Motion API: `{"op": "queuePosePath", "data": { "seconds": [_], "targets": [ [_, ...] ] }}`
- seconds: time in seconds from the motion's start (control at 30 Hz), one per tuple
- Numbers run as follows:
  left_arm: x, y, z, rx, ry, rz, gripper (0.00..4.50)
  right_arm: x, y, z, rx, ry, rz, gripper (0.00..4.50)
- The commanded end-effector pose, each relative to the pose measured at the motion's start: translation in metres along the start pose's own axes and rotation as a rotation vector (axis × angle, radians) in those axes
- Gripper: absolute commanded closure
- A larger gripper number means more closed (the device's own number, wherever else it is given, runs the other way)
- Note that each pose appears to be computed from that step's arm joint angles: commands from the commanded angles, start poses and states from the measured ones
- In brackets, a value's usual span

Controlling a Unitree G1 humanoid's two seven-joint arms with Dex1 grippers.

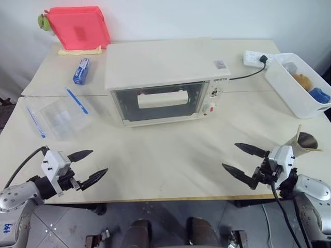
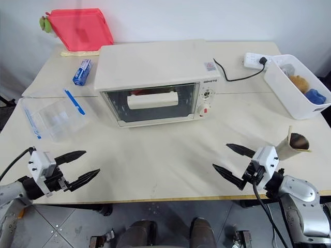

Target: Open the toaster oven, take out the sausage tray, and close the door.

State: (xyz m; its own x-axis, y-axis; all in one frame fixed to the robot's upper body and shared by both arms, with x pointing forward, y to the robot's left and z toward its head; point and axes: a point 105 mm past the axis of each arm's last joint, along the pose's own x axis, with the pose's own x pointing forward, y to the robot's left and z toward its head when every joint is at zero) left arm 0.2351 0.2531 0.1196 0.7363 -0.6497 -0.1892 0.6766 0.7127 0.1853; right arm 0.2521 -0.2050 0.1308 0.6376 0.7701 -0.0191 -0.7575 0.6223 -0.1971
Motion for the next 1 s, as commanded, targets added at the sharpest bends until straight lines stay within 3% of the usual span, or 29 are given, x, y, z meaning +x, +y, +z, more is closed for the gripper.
{"op": "queuePosePath", "data": {
  "seconds": [0.03, 0.13, 0.2, 0.3, 0.53, 0.83, 1.0],
  "targets": [
    [-0.003, -0.005, 0.009, 0.039, -0.022, -0.006, 0.01, 0.015, 0.006, 0.021, -0.026, -0.075, 0.027, 0.00],
    [-0.003, -0.005, 0.010, 0.019, -0.038, 0.016, 0.01, 0.027, 0.007, 0.031, -0.008, -0.114, 0.042, 0.00],
    [-0.011, -0.010, 0.026, -0.180, -0.205, -0.019, 0.01, 0.068, 0.009, 0.061, 0.083, -0.216, 0.094, 0.00],
    [-0.014, -0.014, 0.035, -0.200, -0.262, -0.033, 0.01, 0.114, 0.007, 0.086, 0.224, -0.205, 0.161, 0.00],
    [-0.015, -0.012, 0.043, -0.217, -0.300, -0.003, 0.01, 0.145, 0.001, 0.104, 0.163, -0.219, 0.214, 0.00],
    [-0.021, -0.003, 0.037, -0.235, -0.300, 0.073, 0.01, 0.140, 0.016, 0.116, 0.006, -0.314, 0.359, 0.00],
    [-0.021, 0.008, 0.043, -0.278, -0.349, 0.090, 0.01, 0.125, 0.034, 0.097, -0.172, -0.252, 0.519, 0.00]
  ]
}}
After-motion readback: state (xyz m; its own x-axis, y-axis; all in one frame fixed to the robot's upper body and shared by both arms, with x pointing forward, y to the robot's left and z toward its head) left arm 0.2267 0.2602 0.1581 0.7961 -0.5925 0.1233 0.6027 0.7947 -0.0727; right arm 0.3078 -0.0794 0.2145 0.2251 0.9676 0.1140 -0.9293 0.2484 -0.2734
